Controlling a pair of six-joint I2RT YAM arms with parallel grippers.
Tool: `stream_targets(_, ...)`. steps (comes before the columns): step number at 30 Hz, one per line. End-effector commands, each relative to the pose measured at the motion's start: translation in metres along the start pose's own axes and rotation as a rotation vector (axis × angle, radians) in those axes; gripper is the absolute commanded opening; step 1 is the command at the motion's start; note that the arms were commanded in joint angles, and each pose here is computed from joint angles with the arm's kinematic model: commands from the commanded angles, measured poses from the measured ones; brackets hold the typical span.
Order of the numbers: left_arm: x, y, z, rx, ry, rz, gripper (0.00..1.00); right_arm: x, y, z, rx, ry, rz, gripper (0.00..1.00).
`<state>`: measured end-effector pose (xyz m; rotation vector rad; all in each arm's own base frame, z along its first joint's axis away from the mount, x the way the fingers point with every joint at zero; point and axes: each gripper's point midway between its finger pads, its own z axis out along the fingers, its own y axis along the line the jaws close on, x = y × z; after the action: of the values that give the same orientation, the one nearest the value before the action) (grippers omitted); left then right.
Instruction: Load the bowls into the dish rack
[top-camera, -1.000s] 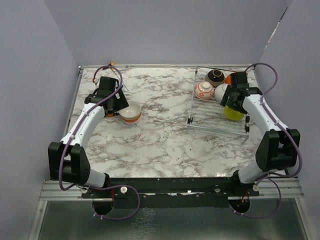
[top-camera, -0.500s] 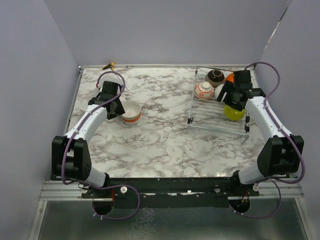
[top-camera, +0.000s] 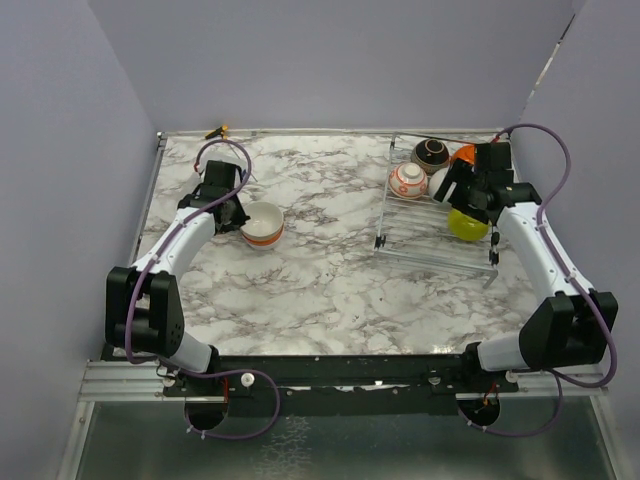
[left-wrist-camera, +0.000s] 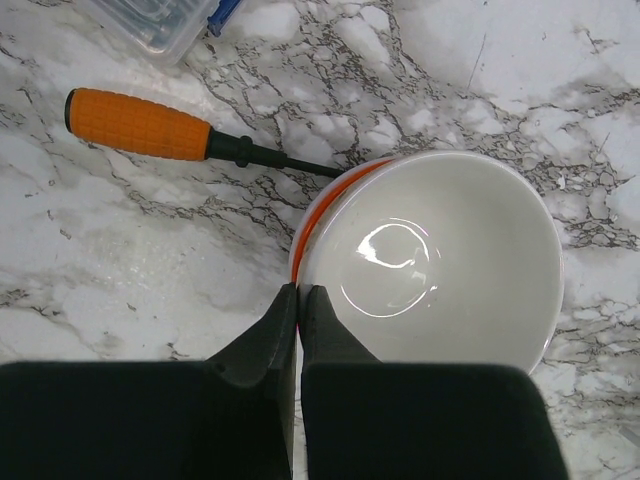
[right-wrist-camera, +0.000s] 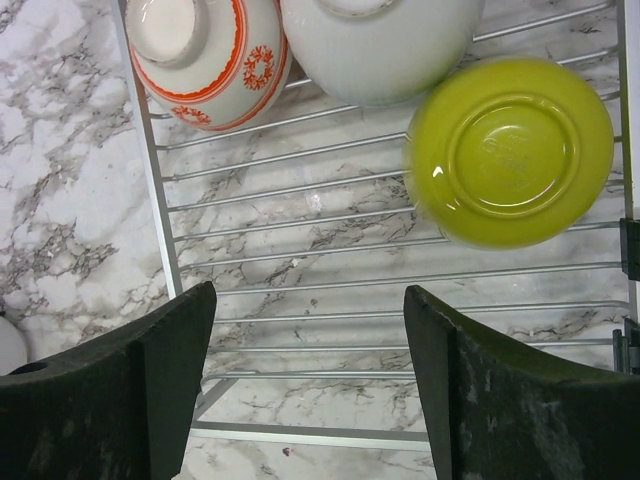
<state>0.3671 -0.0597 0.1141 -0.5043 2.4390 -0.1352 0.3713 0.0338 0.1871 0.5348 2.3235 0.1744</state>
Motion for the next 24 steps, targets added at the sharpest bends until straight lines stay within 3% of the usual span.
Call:
stream_targets(1, -0.003, -0.014, -0.002, 0.073, 0.013, -0.004, 0.0, 0.001, 0.006, -0.007, -0.058, -0.006, -0.006, 0.8)
stream_targets(15, -0.093, -0.052, -0.076, 0.217, -0.278, -0.02, 0.0, -0.013, 0.037, -0.031, -0.242, -0.083, -0.014, 0.79)
stream_targets(19, -0.096, -0.066, -0.088, 0.292, -0.274, -0.035, 0.0, -0.013, 0.05, -0.034, -0.309, -0.076, 0.007, 0.79)
stream_targets(24, -0.086, -0.111, -0.102, 0.535, -0.17, -0.062, 0.0, 0.003, 0.089, -0.043, -0.548, 0.012, 0.085, 0.83)
